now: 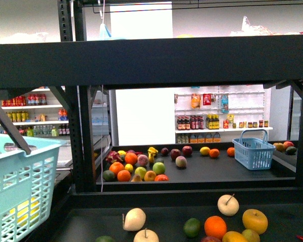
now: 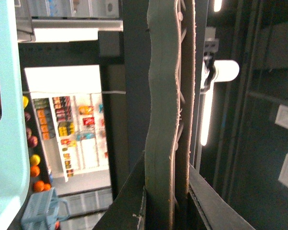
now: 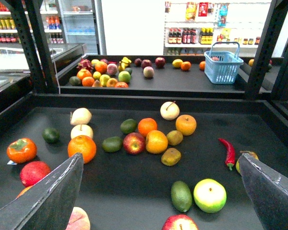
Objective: Pick lemon from shelf
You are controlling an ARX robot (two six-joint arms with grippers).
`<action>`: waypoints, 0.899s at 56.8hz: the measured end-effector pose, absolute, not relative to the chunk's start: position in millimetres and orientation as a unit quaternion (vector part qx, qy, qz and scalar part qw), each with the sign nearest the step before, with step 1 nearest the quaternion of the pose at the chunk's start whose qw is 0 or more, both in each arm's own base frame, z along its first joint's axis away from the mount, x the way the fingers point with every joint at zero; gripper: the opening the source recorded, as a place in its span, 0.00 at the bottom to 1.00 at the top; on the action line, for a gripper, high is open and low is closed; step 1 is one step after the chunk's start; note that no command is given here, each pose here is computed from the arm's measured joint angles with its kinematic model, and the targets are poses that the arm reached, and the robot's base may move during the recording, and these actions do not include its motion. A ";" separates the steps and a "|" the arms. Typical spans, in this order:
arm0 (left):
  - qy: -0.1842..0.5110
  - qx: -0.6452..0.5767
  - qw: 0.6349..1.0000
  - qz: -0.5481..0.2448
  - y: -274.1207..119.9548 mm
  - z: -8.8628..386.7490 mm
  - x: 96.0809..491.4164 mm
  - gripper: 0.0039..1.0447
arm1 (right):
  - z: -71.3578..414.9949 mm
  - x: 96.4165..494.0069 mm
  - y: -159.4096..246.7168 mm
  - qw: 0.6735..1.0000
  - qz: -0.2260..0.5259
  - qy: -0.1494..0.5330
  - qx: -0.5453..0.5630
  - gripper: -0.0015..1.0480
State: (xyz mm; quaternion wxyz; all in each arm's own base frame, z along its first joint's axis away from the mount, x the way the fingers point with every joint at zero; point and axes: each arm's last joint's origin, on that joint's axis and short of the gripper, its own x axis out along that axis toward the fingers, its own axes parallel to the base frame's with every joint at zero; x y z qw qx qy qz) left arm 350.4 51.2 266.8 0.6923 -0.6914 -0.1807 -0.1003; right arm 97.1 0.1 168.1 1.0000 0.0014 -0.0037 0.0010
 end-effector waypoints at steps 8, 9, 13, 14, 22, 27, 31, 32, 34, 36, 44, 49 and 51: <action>-0.220 -0.697 0.676 -0.093 84.6 256.7 354.0 0.12 | 168.1 97.1 0.1 1.000 0.001 -0.004 0.001 0.93; -0.223 -0.697 0.675 -0.094 88.4 255.5 354.6 0.12 | 168.1 97.1 0.2 1.000 0.001 -0.004 0.001 0.93; -0.227 -0.691 0.680 -0.096 102.6 249.3 356.9 0.12 | 168.2 97.1 0.1 1.000 0.001 -0.004 0.001 0.93; -0.229 -0.689 0.681 -0.098 105.5 248.2 357.2 0.12 | 168.2 97.1 0.2 1.000 0.001 -0.004 0.001 0.93; -0.234 -0.686 0.683 -0.090 123.5 240.1 361.1 0.12 | 168.2 97.1 0.2 1.000 0.001 -0.004 0.001 0.93; -0.231 -0.691 0.680 -0.083 131.7 234.2 361.8 0.12 | 168.2 97.1 0.1 1.000 0.001 -0.004 0.001 0.93; -0.227 -0.695 0.678 -0.076 137.3 228.0 362.0 0.12 | 168.2 97.1 0.2 1.000 0.001 -0.004 0.001 0.93; -0.228 -0.695 0.677 -0.076 137.7 228.0 361.8 0.12 | 168.2 97.1 0.1 1.000 0.001 -0.004 0.001 0.93; -0.224 -0.699 0.675 -0.072 140.5 223.7 362.1 0.12 | 168.2 97.1 0.2 1.000 0.001 -0.004 0.001 0.93; -0.222 -0.702 0.674 -0.067 143.0 219.9 362.5 0.12 | 168.2 97.1 0.1 1.000 0.001 -0.004 0.001 0.93; -0.222 -0.709 0.667 -0.053 152.0 210.3 361.6 0.12 | 168.2 97.1 0.2 1.000 0.001 -0.004 0.001 0.93; -0.224 -0.712 0.664 -0.052 154.3 209.4 360.9 0.12 | 168.2 97.1 0.1 1.000 0.001 -0.004 0.001 0.93; -0.224 -0.712 0.663 -0.052 154.9 209.3 360.7 0.12 | 168.2 97.1 0.1 1.000 0.001 -0.004 0.001 0.93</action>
